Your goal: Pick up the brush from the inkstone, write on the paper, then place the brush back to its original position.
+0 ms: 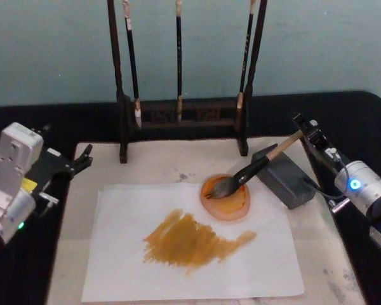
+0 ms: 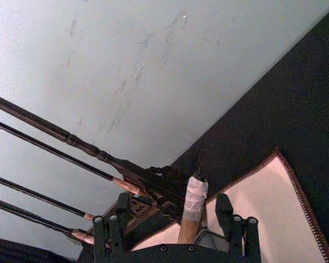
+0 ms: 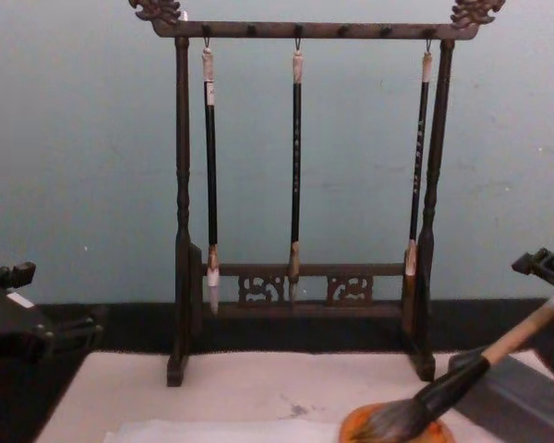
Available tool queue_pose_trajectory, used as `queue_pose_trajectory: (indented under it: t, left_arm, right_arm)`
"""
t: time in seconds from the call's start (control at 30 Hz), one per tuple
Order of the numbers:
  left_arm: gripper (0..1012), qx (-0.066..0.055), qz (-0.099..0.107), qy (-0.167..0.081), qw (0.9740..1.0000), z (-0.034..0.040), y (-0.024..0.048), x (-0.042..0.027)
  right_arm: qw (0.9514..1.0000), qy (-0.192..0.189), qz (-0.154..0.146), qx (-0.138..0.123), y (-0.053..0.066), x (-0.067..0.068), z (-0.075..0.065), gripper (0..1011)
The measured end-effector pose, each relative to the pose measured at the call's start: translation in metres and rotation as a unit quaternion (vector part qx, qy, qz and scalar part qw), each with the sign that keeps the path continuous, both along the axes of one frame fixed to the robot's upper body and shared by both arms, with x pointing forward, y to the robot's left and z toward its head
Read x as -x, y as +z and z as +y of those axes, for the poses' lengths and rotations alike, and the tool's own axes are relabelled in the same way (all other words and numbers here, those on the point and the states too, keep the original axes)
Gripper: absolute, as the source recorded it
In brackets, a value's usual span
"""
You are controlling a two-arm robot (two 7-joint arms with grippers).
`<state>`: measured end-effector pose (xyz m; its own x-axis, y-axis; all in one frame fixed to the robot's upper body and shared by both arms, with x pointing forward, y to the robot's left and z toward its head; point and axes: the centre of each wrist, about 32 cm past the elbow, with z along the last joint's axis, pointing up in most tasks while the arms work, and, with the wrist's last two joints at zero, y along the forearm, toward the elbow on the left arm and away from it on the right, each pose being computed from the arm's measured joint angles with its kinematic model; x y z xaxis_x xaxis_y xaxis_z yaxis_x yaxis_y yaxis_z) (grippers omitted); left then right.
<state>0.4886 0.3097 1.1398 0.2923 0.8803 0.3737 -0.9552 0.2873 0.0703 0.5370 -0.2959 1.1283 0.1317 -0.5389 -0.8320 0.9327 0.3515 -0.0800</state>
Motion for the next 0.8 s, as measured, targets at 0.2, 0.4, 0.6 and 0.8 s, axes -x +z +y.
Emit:
queue_pose_trajectory:
  t: [0.2, 0.4, 0.6, 0.8]
  left_arm:
    - [1010, 0.000, 0.000, 0.000, 1.0000, 0.0000, 0.0000, 0.0000]
    - [1010, 0.000, 0.000, 0.000, 1.0000, 0.0000, 0.0000, 0.0000]
    - [1010, 0.000, 0.000, 0.000, 1.0000, 0.0000, 0.0000, 0.0000]
    - [1010, 0.000, 0.000, 0.000, 1.0000, 0.0000, 0.0000, 0.0000]
  right_arm:
    - [1.0000, 0.000, -0.001, 0.000, 0.0001, 0.0002, -0.0003, 981]
    - [1.0000, 0.000, -0.001, 0.001, 0.0003, 0.0005, -0.0006, 838]
    - [1.0000, 0.000, -0.002, 0.001, 0.0004, 0.0006, -0.0009, 688]
    - [1.0000, 0.000, -0.002, 0.002, 0.0004, 0.0008, -0.0009, 486]
